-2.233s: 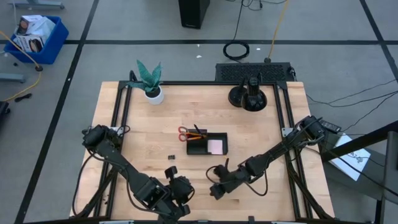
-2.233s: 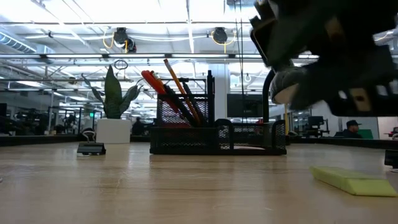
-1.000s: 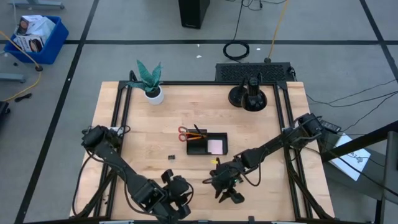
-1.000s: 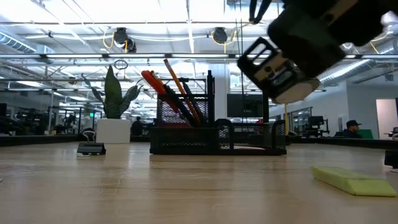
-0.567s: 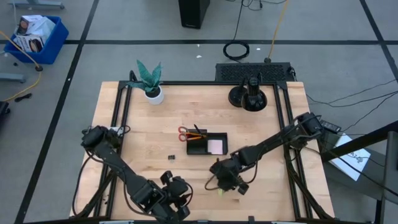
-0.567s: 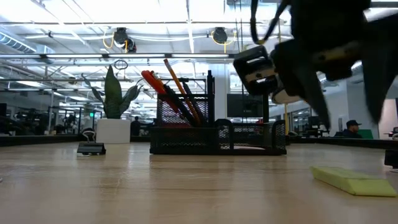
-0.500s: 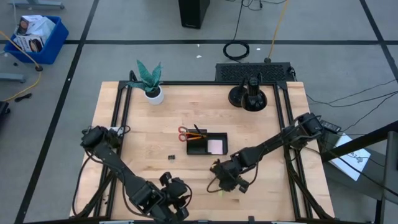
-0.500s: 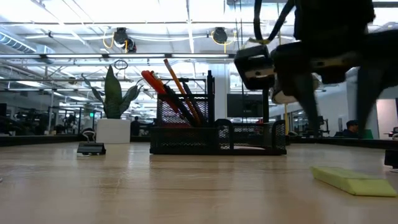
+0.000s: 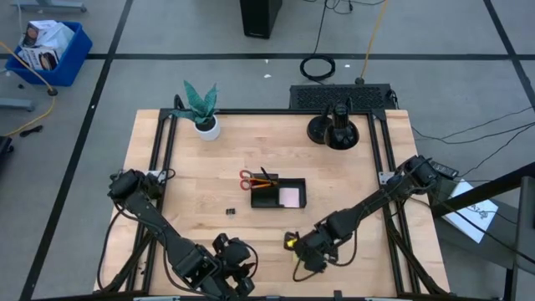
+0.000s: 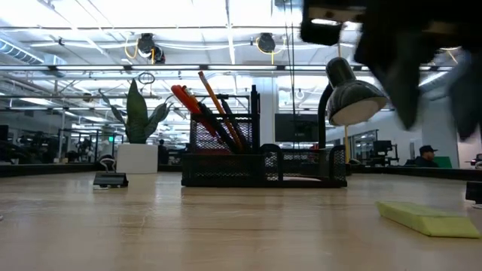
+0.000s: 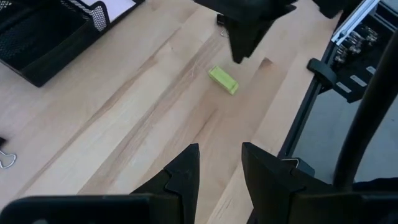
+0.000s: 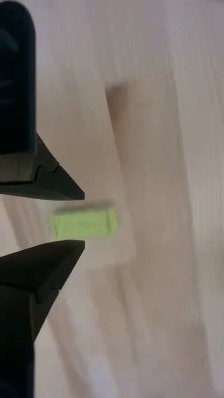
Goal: Pick and place office supplies into organizer
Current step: Put the green eraser into the desk organizer
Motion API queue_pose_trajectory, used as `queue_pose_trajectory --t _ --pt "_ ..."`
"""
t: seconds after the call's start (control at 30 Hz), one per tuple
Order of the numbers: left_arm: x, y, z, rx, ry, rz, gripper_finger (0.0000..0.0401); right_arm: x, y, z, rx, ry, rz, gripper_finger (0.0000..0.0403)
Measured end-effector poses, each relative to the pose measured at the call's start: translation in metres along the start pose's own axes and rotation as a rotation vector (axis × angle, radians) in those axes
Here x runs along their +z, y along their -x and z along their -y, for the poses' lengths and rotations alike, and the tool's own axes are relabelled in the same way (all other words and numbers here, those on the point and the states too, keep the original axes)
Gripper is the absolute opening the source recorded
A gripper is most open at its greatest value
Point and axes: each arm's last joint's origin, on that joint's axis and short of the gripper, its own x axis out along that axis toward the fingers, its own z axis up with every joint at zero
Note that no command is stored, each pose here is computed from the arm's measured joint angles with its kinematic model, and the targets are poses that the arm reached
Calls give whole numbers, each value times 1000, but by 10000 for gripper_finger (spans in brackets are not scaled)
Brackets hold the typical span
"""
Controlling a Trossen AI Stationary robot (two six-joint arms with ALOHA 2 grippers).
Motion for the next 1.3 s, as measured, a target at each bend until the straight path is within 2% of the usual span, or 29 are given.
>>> queue_pose_trajectory --t 0.13,0.43,0.6,0.77,1.17,1.3 --pt "0 0 0 0 11 0 124 3 -1 -6 17 64 -6 105" --pt "0 0 0 -2 68 1 124 5 -1 -6 7 49 -1 105" --pt "0 0 0 -2 86 0 124 6 -1 -2 -63 11 -18 105" --pt "0 0 0 -2 86 0 124 8 0 1 -98 24 -6 105" --pt "1 -1 0 0 89 2 124 10 -2 -5 -48 79 -5 105" --pt "1 -1 0 0 90 2 124 10 -2 -5 -54 82 -6 121"
